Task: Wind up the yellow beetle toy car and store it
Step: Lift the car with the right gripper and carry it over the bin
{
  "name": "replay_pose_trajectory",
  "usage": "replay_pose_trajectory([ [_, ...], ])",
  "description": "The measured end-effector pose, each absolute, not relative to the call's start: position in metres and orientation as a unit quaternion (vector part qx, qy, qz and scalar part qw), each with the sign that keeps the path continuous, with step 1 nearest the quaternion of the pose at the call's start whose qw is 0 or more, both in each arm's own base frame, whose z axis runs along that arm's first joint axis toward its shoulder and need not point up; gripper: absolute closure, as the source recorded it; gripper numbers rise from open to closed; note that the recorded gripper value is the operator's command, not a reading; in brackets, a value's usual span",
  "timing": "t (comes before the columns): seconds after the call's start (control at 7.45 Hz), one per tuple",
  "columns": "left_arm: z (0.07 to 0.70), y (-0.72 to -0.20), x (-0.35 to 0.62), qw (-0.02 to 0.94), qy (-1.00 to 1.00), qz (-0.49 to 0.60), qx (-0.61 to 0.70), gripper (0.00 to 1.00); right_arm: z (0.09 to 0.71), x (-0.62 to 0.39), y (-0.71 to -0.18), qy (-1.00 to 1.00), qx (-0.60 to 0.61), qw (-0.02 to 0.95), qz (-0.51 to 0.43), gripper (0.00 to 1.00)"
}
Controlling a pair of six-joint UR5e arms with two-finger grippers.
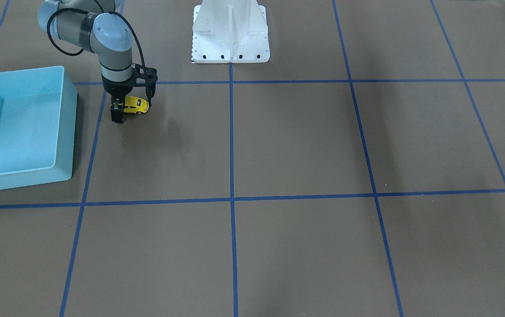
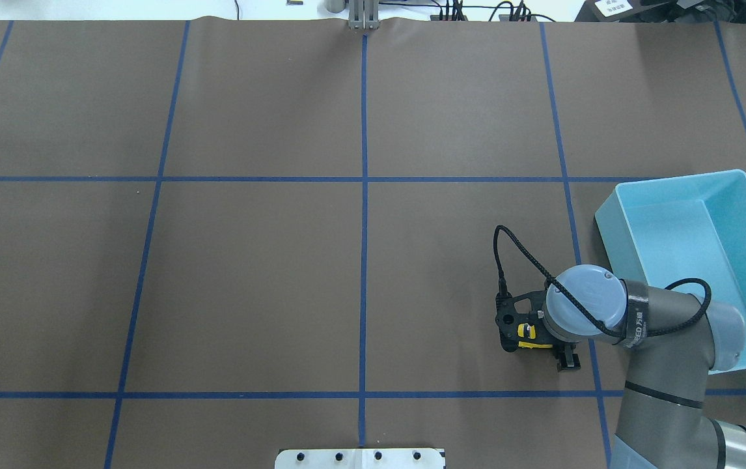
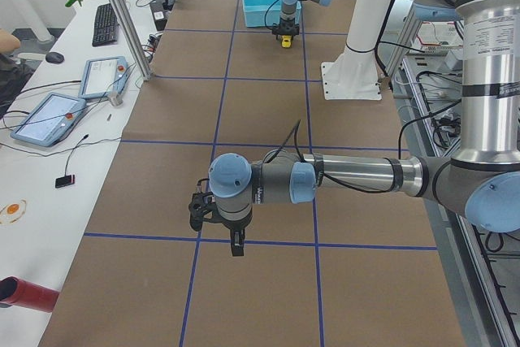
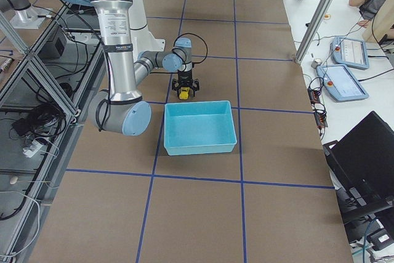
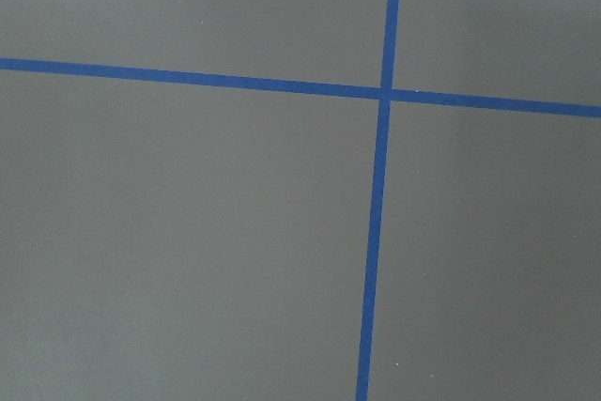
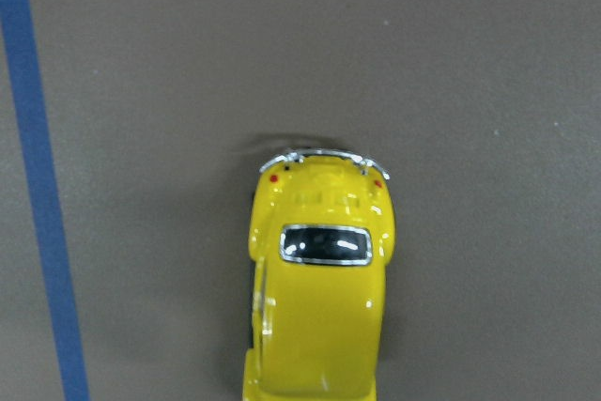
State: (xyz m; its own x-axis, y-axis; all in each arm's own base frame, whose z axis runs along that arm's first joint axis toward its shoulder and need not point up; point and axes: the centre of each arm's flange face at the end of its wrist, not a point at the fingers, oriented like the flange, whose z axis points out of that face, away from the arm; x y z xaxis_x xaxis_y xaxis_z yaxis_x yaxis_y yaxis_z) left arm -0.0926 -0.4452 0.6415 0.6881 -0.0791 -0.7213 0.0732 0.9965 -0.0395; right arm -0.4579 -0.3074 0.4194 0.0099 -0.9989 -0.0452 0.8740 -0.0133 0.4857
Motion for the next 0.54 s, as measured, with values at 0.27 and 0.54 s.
replay_pose_trajectory([
  [0.27,0.643,-0.444,-0.094,0.921,0.388,-0.043,-0.006,0.00,0.411,-0.454,-0.315,-0.166,0.202,0.688,-0.677,1.00],
  [0.54,0.646,-0.443,-0.094,0.922,0.383,-0.044,-0.008,0.00,0.394,-0.441,-0.326,-0.169,0.208,0.696,-0.667,1.00],
])
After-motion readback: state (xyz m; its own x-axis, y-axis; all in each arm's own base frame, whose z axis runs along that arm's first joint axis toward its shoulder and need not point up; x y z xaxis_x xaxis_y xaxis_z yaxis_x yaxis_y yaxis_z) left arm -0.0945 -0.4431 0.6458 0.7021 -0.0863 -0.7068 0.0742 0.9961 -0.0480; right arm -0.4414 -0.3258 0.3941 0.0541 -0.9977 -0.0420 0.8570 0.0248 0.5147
